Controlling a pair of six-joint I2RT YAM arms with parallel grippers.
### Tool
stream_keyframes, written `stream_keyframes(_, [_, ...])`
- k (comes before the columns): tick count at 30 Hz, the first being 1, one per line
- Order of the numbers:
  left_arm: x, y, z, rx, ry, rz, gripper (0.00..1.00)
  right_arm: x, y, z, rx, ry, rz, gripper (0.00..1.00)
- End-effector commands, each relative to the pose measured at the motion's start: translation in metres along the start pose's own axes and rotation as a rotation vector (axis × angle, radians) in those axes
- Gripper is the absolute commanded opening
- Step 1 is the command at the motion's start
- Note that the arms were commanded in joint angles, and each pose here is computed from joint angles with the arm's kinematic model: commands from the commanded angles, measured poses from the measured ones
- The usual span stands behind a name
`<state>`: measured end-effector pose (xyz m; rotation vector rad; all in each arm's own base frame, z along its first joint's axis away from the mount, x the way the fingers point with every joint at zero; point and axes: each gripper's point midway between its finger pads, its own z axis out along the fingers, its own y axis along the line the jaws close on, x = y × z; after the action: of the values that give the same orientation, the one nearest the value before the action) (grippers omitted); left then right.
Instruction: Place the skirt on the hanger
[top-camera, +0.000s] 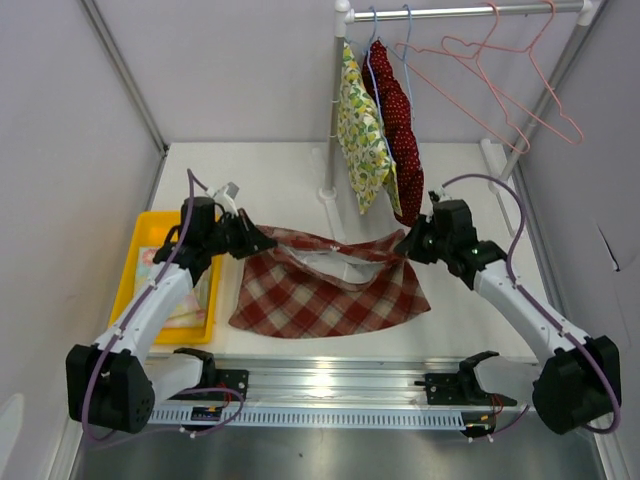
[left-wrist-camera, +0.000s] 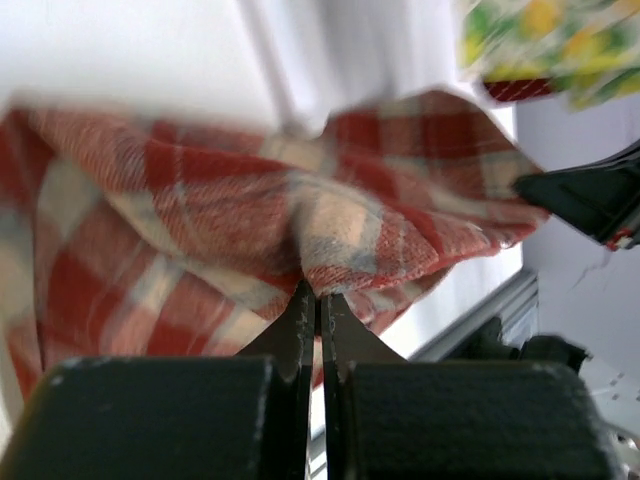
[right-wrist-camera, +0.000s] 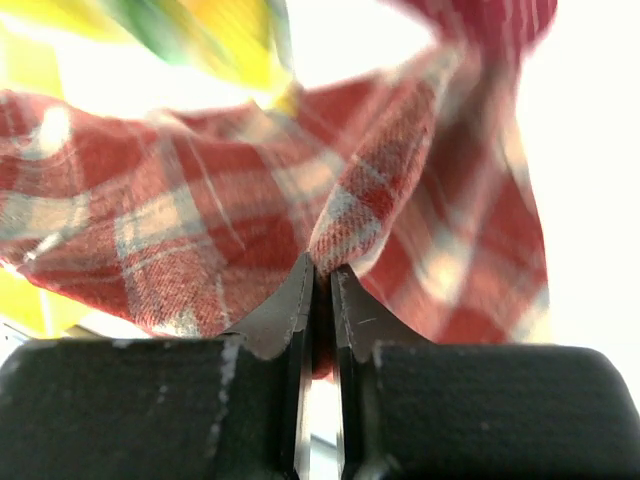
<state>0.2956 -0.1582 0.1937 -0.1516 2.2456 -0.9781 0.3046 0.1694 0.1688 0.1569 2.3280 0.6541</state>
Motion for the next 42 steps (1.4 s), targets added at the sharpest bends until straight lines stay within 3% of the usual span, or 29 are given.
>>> stream_keyframes(1, [0.024, 0.008, -0.006, 0.027, 0.007, -0.019, 0.00, 0.015, -0.006, -0.010, -0.020, -0.040, 0.097, 0.04])
stream_keyframes(4, [0.054, 0.019, -0.009, 0.022, 0.056, -0.039, 0.04, 0.055, -0.020, -0.008, -0.008, 0.034, 0.157, 0.18])
stream_keyframes(5, [0.061, 0.019, -0.012, 0.021, 0.062, -0.031, 0.10, 0.063, -0.023, -0.008, -0.001, 0.044, 0.164, 0.22])
stream_keyframes(6, [0.067, 0.020, -0.014, 0.017, 0.075, -0.033, 0.16, 0.077, -0.029, -0.006, 0.022, 0.072, 0.177, 0.33])
stream_keyframes(7, [0.072, 0.022, -0.015, 0.015, 0.080, -0.034, 0.31, 0.087, -0.026, -0.007, 0.024, 0.088, 0.160, 0.40])
stream_keyframes(8, [0.076, 0.022, -0.017, 0.016, 0.084, -0.033, 0.39, 0.091, -0.028, -0.007, 0.038, 0.092, 0.157, 0.46])
stream_keyframes(9, [0.077, 0.019, -0.022, 0.021, 0.078, -0.023, 0.43, 0.093, -0.031, -0.010, 0.059, 0.084, 0.153, 0.60])
stream_keyframes(11, [0.078, 0.017, -0.027, 0.028, 0.074, -0.013, 0.51, 0.096, -0.031, -0.014, 0.066, 0.079, 0.146, 0.70])
stream_keyframes(14, [0.080, 0.007, -0.037, 0.054, 0.075, -0.004, 0.57, 0.078, -0.030, -0.030, 0.084, 0.015, 0.136, 0.73])
stream_keyframes(22, [0.072, 0.001, -0.041, 0.054, 0.062, 0.029, 0.58, 0.019, -0.015, -0.068, 0.112, -0.113, 0.075, 0.74])
stream_keyframes(26, [0.063, -0.007, -0.046, 0.065, 0.043, 0.062, 0.58, -0.046, 0.008, -0.103, 0.073, -0.222, -0.020, 0.73])
stream_keyframes(27, [0.060, -0.011, -0.048, 0.067, 0.040, 0.070, 0.59, -0.083, 0.018, -0.126, 0.054, -0.312, -0.027, 0.72])
stream_keyframes(29, [0.053, -0.017, -0.052, 0.075, 0.030, 0.093, 0.59, -0.112, 0.034, -0.133, -0.014, -0.319, -0.092, 0.71])
stream_keyframes(30, [0.050, -0.021, -0.053, 0.082, 0.026, 0.100, 0.59, -0.149, 0.044, -0.159, -0.042, -0.408, -0.105, 0.71])
stream_keyframes(32, [0.047, -0.027, -0.055, 0.102, 0.026, 0.111, 0.59, -0.179, 0.056, -0.160, -0.104, -0.411, -0.142, 0.68])
stream_keyframes(34, [0.043, -0.032, -0.057, 0.112, 0.021, 0.120, 0.59, -0.224, 0.072, -0.194, -0.139, -0.535, -0.222, 0.68])
stream_keyframes(38, [0.041, -0.036, -0.057, 0.127, 0.027, 0.132, 0.59, -0.283, 0.091, -0.216, -0.161, -0.669, -0.344, 0.70])
stream_keyframes(42, [0.039, -0.040, -0.057, 0.147, 0.031, 0.140, 0.59, -0.337, 0.070, -0.200, -0.121, -0.743, -0.365, 0.70])
